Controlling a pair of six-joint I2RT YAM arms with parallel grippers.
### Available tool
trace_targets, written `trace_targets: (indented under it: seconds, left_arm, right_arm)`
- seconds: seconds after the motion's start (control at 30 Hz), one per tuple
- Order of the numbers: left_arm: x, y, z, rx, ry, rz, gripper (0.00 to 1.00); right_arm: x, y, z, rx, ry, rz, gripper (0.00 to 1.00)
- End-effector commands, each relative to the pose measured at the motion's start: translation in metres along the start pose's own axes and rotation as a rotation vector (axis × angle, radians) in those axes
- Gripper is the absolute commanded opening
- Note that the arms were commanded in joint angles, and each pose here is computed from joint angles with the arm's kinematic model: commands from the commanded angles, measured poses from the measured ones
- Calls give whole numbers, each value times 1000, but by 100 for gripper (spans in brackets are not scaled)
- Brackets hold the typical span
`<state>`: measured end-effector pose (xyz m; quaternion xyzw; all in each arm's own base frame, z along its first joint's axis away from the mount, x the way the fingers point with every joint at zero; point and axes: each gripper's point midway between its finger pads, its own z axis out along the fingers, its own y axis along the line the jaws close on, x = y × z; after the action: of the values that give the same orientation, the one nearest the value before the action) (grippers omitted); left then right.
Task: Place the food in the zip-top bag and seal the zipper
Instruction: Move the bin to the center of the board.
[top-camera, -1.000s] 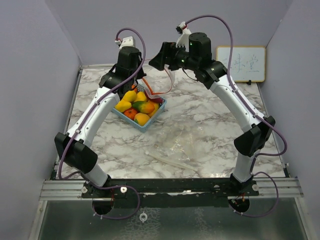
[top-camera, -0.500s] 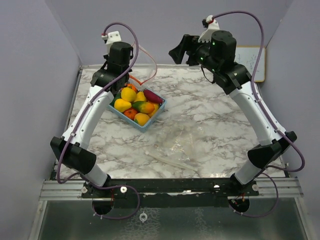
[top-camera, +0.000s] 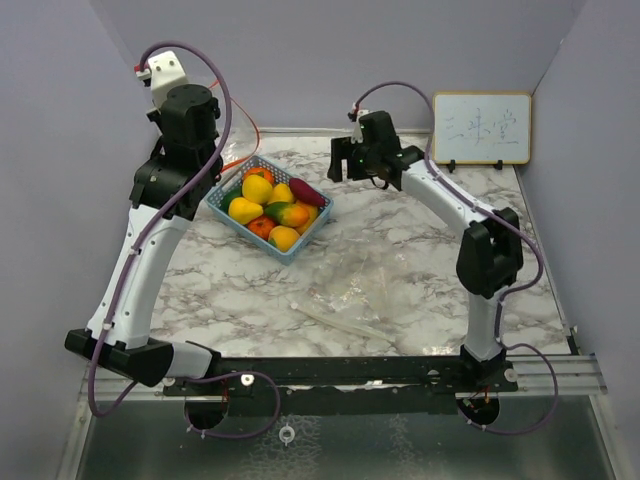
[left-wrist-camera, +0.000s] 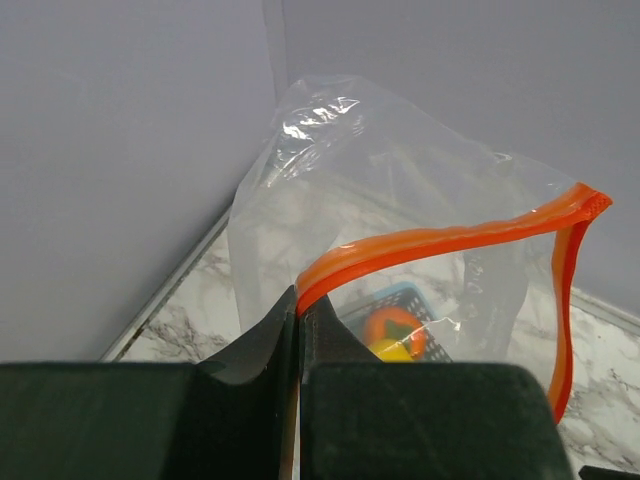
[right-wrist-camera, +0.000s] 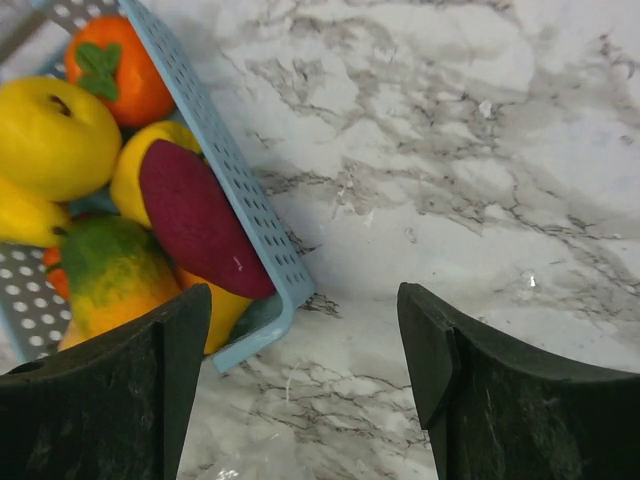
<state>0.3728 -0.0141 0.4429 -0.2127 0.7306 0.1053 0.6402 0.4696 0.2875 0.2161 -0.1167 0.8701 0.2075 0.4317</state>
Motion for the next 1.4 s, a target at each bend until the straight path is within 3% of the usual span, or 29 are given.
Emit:
trace_targets:
  seconds: [0.0, 0.4, 0.5, 0.93, 1.03, 1.17, 1.27, 1.37]
  left_arm:
    - [2, 20, -3, -73, -13, 55, 0]
    - [17, 26, -3, -77, 5, 76, 0]
    - [13, 27, -4, -76, -1, 68, 0]
    - [11, 27, -4, -79, -7, 71, 0]
    - [11, 26, -3, -77, -5, 73, 0]
    - [9, 23, -2, -66, -6, 63, 0]
    - [5, 21, -4, -60, -10, 52, 0]
    - [4, 19, -4, -48, -8, 35, 0]
  right_arm:
    - [28, 21, 33, -87, 74, -91, 74]
    - [85, -9, 63, 18, 201, -117, 70]
    - [90, -18, 71, 75, 213, -135, 63]
    - [111, -18, 91, 92, 245, -206, 61]
    - [119, -23, 95, 107, 262, -206, 48]
    - [122, -45, 93, 249, 261, -160, 15]
    - [110, -76, 77, 438, 218, -150, 5]
    - [97, -116, 53, 578, 187, -101, 2]
